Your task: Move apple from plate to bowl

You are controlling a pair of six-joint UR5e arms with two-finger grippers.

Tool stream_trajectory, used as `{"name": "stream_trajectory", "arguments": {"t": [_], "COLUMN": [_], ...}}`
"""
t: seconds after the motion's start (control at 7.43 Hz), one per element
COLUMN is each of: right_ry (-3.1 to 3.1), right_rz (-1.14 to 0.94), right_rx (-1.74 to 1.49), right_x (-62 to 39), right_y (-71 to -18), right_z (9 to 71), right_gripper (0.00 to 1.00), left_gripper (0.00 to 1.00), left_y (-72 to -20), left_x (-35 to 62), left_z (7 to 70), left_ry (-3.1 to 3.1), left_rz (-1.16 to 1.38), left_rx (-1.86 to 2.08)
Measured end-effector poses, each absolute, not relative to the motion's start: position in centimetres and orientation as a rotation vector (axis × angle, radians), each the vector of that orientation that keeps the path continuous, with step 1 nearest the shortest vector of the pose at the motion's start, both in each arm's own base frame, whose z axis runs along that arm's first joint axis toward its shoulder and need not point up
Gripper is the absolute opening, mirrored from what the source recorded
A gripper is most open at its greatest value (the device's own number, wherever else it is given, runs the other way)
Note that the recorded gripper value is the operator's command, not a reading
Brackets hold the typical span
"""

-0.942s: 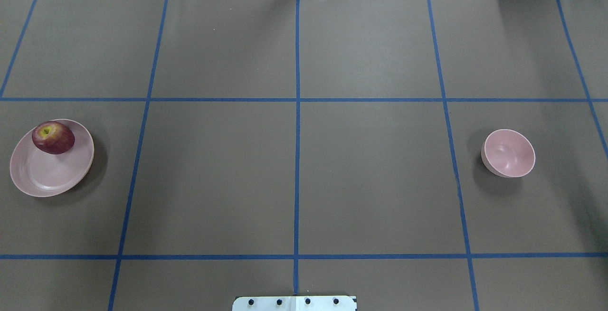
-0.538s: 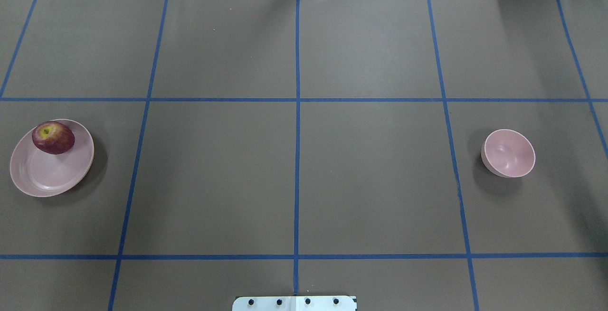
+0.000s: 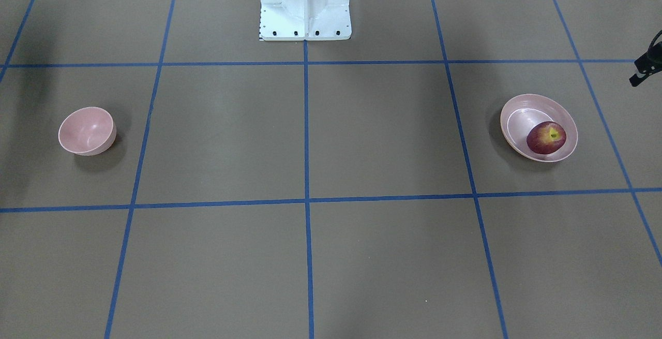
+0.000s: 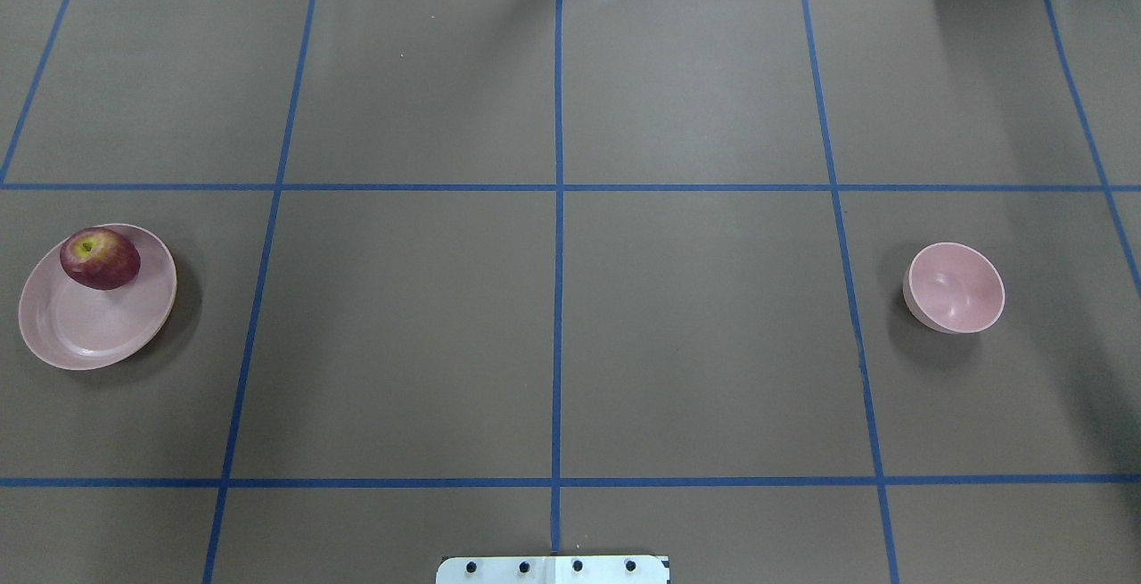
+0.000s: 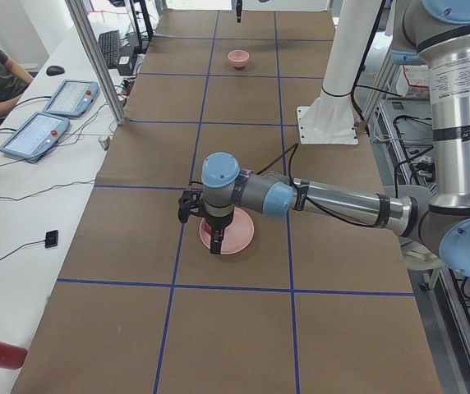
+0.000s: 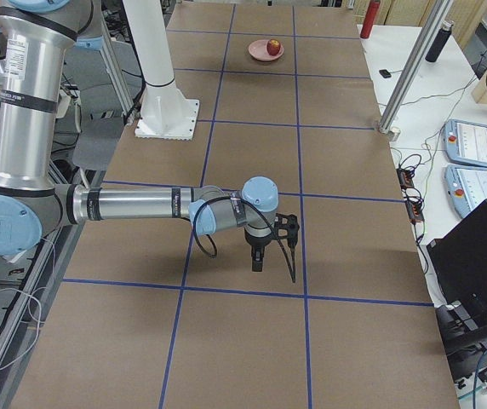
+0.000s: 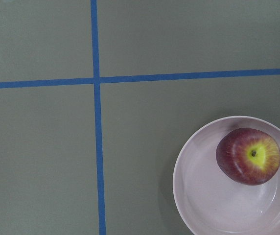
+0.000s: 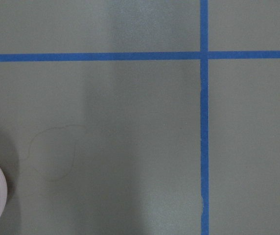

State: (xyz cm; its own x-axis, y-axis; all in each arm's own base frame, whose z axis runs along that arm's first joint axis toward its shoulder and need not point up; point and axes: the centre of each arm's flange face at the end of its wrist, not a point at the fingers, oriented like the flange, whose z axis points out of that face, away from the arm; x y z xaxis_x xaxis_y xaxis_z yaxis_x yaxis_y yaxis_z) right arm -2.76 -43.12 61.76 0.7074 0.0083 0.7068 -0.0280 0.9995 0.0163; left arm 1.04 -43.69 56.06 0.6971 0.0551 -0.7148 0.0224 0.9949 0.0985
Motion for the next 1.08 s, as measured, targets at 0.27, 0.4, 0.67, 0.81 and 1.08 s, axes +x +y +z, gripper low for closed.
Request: {"name": "stream_trajectory", "arguments": {"t": [0.27, 0.4, 0.67, 0.81, 1.08], "right_ry": [-0.784, -0.784, -0.785, -0.783, -0.784], "right_rz": [0.021, 0.021, 0.021, 0.020, 0.019], "right_rx": [0.024, 0.023, 0.022, 0.021, 0.021], "right_x": [-2.79, -2.82, -2.85, -2.85, -2.89], "right_y": [-43.13, -43.19, -43.19, -43.20, -43.37], "right_z": [61.90, 61.92, 61.98, 62.10, 62.18], "right_gripper": [1.00, 1.00, 1.00, 1.00, 1.00], "left_gripper": [0.98, 0.98, 0.98, 0.98, 0.98], "left_y": [-43.67, -43.68, -43.68, -43.67, -43.68], "left_x": [1.06, 1.06, 1.08, 1.08, 1.07], "left_z": [55.82, 55.89, 55.88, 55.75, 55.83], "left_ry": [0.801, 0.801, 0.801, 0.802, 0.800], "left_rz": [0.021, 0.022, 0.025, 0.026, 0.027], "left_rx": [0.107, 0.106, 0.107, 0.110, 0.109]}}
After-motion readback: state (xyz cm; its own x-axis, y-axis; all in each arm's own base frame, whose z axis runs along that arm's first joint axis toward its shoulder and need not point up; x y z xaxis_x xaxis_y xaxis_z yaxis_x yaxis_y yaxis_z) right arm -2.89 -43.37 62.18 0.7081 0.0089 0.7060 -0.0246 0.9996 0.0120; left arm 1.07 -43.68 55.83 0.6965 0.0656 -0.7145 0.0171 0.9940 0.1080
